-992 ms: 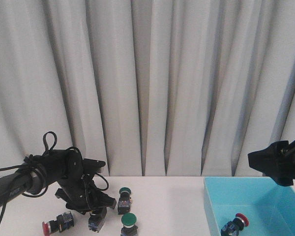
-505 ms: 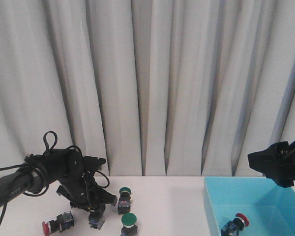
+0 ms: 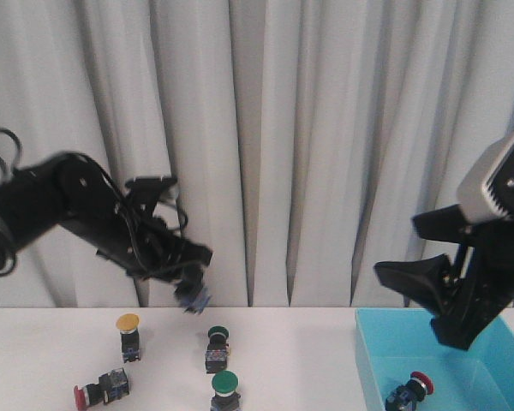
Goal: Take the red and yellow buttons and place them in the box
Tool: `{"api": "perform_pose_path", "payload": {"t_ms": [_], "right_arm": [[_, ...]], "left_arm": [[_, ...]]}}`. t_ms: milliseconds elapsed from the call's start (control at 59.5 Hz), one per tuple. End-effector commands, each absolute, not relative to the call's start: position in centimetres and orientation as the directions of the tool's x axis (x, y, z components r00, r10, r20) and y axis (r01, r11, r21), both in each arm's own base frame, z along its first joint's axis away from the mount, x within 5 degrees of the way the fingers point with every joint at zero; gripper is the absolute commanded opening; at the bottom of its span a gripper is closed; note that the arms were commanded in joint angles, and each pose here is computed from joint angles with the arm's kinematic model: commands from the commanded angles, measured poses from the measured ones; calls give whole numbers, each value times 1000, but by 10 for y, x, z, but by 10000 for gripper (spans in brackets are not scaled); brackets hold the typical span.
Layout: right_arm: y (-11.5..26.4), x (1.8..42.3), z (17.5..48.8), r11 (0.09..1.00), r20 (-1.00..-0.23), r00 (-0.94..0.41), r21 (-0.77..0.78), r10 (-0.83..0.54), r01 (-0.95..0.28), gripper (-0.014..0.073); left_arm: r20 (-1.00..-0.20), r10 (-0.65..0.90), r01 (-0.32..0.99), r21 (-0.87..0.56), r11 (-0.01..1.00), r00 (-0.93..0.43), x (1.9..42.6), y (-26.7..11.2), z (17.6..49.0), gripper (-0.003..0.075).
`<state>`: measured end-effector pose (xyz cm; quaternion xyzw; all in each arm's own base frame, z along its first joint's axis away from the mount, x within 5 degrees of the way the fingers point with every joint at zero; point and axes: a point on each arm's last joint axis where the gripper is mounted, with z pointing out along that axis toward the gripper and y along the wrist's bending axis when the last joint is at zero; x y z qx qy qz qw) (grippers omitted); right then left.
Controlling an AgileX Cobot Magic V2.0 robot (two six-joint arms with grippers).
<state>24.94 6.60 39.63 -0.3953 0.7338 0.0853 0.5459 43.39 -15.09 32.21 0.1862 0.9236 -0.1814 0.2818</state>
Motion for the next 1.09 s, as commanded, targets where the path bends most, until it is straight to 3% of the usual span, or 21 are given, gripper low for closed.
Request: {"api": "perform_pose_path", "payload": {"t_ms": [0, 219, 471, 723, 875, 1076], "right_arm": [[73, 252, 408, 572, -851, 108, -434, -514, -696, 505], [96, 258, 400, 476, -809, 196, -502, -555, -722, 505], [129, 253, 403, 418, -703, 314, -659, -638, -625, 505], [135, 259, 398, 446, -725, 284, -633, -627, -633, 505], [135, 261, 397, 499, -767, 236, -585, -597, -639, 505], [134, 262, 397, 507, -768, 234, -587, -597, -632, 505]], "left_arm": [[-738, 193, 569, -297, 767, -646, 394, -165, 400, -1], [-793, 161, 703, -402, 587, -588, 338, -185, 454, 2], [-773, 237, 752, -415, 512, -588, 313, -208, 458, 4], [-777, 228, 772, -451, 449, -587, 301, -222, 463, 4], [-790, 219, 779, -441, 446, -572, 296, -221, 469, 4], [-804, 211, 787, -428, 445, -556, 291, -218, 476, 4]]}}
